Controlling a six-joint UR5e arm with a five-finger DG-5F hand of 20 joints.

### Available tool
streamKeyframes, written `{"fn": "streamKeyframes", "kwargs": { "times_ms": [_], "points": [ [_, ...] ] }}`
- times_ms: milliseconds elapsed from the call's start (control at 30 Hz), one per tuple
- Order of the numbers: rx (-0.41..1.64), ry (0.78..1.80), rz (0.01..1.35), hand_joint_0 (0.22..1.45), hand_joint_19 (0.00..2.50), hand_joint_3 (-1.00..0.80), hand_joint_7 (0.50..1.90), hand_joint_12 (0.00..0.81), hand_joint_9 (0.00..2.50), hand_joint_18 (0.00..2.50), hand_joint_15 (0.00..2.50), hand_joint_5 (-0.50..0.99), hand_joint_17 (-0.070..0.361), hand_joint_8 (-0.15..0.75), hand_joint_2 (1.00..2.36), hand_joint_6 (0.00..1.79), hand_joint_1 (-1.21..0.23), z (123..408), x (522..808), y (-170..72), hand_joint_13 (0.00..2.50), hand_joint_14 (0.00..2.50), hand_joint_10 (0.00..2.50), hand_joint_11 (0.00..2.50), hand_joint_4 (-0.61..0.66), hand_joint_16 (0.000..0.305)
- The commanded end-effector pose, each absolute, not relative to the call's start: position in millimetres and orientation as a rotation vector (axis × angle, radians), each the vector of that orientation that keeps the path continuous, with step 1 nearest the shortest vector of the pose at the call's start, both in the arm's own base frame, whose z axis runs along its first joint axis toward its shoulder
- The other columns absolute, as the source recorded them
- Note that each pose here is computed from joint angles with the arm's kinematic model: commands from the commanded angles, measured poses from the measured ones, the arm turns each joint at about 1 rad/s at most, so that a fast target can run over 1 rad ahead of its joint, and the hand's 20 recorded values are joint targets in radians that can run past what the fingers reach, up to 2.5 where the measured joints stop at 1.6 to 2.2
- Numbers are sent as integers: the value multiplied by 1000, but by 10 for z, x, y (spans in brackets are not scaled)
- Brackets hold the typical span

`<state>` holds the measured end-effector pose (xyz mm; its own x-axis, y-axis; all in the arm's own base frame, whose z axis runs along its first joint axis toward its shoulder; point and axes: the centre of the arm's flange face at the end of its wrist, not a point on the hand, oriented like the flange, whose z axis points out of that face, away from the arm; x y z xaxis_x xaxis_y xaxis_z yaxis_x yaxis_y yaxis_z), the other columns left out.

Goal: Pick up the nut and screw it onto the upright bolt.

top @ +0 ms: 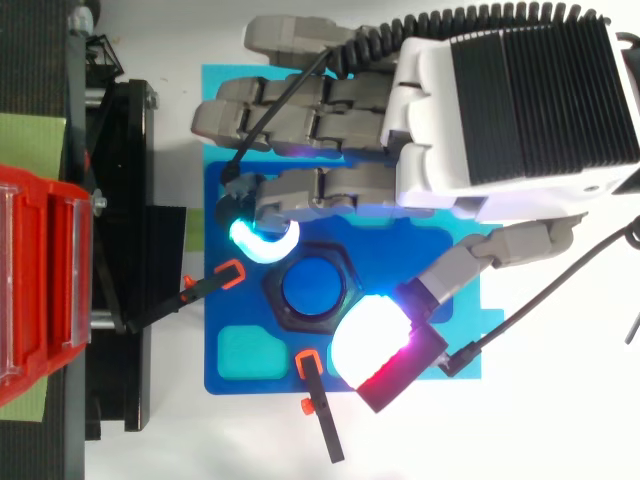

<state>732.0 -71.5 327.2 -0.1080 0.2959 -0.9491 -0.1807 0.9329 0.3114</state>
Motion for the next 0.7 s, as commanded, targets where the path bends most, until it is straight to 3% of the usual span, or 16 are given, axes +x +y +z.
{"fn": "streamKeyframes", "kwargs": {
  "times_ms": [0, 533, 600, 667],
  "points": [
    [89, 1634, 407, 482, 0, -500, 985, 345, 163, 0, 0, -139, 105, 241, 1000, 504, -152, 3252, 7309, -739, 9, 0, 0, 0, 259, 47],
    [90, 1632, 404, 519, 0, -500, 1375, 297, 625, 59, 0, -26, 76, 272, 1000, 501, -329, 3264, 7287, -868, 382, 0, 0, 0, 231, 34],
    [88, 1632, 407, 519, 0, -500, 1394, 295, 638, 68, 0, -14, 74, 270, 1000, 500, -330, 3270, 7281, -903, 397, 0, 0, 0, 224, 33],
    [87, 1632, 408, 522, 0, -500, 1303, 287, 701, 116, 0, 4, 70, 269, 1000, 540, -335, 3264, 7278, -912, 444, 0, 0, 0, 199, 31]
  ]
}}
